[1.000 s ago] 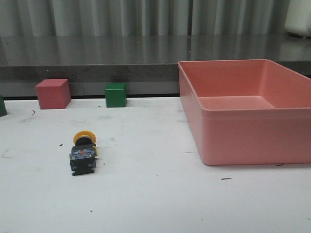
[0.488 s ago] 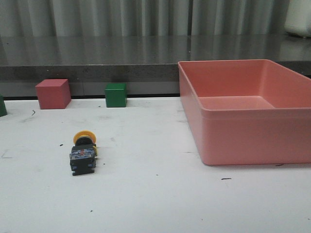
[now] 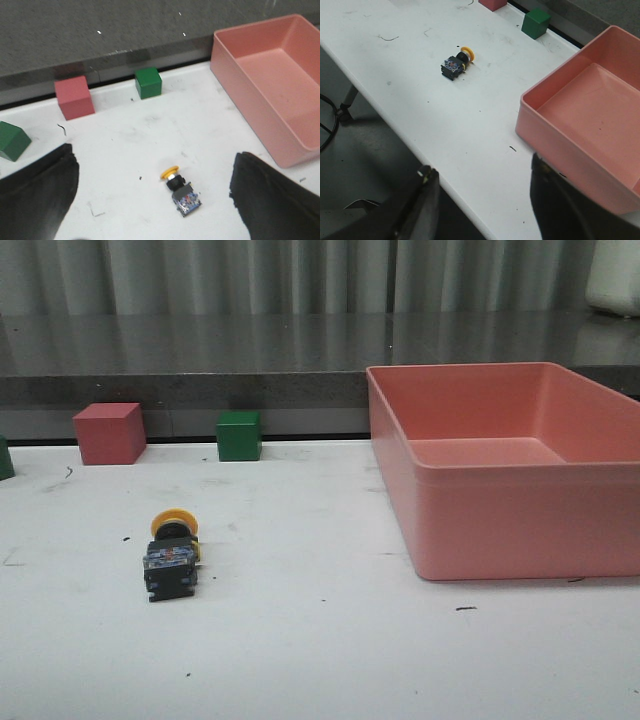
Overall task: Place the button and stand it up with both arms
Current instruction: 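Withdraw the right gripper upward away from the button, then lower the left gripper over the button and grasp it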
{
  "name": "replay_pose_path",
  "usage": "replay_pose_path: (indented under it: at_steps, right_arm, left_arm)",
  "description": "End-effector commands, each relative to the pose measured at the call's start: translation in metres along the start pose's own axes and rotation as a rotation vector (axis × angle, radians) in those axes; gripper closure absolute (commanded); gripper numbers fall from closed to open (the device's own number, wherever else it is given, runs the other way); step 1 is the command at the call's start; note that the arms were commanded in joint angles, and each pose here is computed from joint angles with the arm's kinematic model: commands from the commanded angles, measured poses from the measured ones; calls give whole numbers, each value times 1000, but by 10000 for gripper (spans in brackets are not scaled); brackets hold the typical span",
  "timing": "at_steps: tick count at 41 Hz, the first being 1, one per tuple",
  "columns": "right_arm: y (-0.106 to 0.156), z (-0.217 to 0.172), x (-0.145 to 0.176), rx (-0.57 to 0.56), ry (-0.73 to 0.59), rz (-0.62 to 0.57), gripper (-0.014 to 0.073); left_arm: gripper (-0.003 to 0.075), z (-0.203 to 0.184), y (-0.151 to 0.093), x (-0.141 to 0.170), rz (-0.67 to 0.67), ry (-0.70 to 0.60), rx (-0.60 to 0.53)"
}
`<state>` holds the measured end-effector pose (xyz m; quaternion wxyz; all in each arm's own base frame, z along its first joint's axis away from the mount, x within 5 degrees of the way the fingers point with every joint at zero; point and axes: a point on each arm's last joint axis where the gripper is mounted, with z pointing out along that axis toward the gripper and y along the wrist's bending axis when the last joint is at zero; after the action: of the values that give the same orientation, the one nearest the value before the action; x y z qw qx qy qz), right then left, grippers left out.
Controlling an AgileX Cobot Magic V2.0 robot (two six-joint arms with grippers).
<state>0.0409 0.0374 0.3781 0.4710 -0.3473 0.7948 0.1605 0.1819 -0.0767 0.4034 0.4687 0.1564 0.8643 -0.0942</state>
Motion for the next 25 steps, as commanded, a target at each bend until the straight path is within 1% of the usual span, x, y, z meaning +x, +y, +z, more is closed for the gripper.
replay_pose_path:
  at_steps: [1,8,13,19,25]
  right_arm:
    - [-1,-4,-10,11,-82,-7,169]
    - [-1,-4,-10,11,-82,-7,169]
    - [-1,-4,-10,11,-82,-7,169]
    - [-1,-4,-10,11,-82,-7,169]
    - [-1,-4,-10,11,-82,-7,169]
  left_arm:
    - [120,14,-12,-19,23,-1,46]
    - [120,67,-29,-21,60,202,69]
    - [120,106,-33,-17,64,347,58]
    - [120,146,-35,-8,1,477,29]
    - [120,179,-37,8,-57,562,-1]
